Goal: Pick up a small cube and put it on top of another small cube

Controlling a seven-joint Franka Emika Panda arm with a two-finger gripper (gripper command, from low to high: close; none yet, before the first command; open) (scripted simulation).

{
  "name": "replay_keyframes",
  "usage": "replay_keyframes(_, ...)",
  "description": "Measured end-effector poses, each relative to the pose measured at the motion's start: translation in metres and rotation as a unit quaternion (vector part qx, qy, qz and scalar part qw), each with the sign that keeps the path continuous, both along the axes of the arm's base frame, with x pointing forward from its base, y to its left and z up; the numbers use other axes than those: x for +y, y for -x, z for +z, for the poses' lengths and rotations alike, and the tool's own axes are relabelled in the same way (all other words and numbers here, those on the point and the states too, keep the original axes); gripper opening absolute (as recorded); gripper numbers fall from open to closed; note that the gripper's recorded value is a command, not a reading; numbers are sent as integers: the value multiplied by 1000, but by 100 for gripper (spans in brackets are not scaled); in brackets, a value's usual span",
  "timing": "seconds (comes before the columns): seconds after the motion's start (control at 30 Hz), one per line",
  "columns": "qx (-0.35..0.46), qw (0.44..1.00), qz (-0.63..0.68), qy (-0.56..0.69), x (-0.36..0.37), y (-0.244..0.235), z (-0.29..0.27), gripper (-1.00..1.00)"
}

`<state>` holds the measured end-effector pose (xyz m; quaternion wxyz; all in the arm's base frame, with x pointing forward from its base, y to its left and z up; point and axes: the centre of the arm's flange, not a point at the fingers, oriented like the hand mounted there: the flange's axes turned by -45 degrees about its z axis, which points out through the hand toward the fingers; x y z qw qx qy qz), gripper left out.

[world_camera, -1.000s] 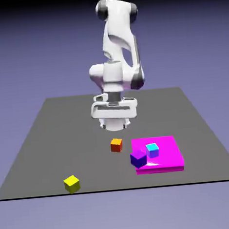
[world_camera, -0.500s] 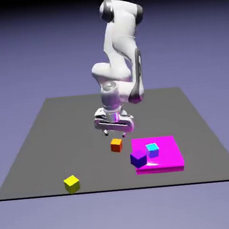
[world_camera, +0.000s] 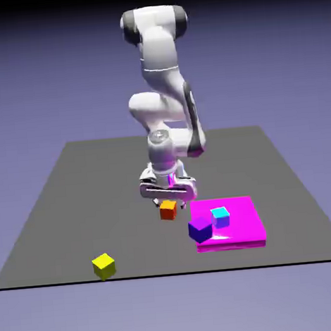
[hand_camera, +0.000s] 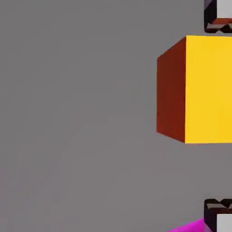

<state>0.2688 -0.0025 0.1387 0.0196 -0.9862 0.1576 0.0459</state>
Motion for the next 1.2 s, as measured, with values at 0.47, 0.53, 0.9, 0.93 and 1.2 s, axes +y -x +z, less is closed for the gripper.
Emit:
replay_keyframes(0.47,-5,1000,1,-8,3,-5,19,-100)
replay_keyframes(0.53,-6,1000,2,-9,3,-6,27,-100)
replay_keyframes(0.9,3,1000,1,10,-5,0,54,-100)
replay_keyframes(0.93,4,1000,-4,9,-2,-4,56,-100)
replay_keyframes(1.2,7,997,-81,-17,38,-74,86,-100)
